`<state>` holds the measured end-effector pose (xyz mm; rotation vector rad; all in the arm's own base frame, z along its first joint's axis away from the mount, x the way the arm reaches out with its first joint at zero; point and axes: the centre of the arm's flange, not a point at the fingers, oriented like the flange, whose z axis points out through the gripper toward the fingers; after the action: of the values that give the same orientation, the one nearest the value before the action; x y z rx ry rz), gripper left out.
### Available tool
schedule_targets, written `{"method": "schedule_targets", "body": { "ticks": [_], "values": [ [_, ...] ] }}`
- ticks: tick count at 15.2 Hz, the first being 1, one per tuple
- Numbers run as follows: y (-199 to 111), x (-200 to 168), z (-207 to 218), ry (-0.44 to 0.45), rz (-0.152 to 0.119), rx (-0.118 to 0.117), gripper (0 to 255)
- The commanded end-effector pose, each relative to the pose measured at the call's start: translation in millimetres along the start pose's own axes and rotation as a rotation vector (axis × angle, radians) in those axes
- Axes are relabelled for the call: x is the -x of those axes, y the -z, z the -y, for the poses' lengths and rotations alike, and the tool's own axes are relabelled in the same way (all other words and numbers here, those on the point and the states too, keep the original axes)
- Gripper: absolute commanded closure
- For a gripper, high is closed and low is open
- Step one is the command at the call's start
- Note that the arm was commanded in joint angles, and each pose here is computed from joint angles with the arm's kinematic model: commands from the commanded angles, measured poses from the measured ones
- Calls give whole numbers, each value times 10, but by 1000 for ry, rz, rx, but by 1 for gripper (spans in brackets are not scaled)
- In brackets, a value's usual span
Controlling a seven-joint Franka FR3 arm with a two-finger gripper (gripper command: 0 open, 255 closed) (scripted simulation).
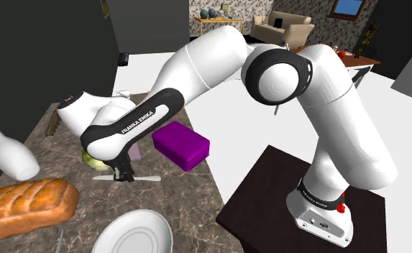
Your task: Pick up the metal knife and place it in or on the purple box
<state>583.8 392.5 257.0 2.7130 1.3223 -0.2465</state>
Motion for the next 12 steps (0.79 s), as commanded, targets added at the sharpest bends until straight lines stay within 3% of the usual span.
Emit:
{"method": "schedule_targets", "body": {
  "ticks": [1, 10, 12],
  "values": [
    [96, 23, -6, 0, 0, 0, 255],
    [543, 112, -20, 0, 0, 0, 255],
    [509, 303, -200, 0, 0, 0, 255]
  ]
}}
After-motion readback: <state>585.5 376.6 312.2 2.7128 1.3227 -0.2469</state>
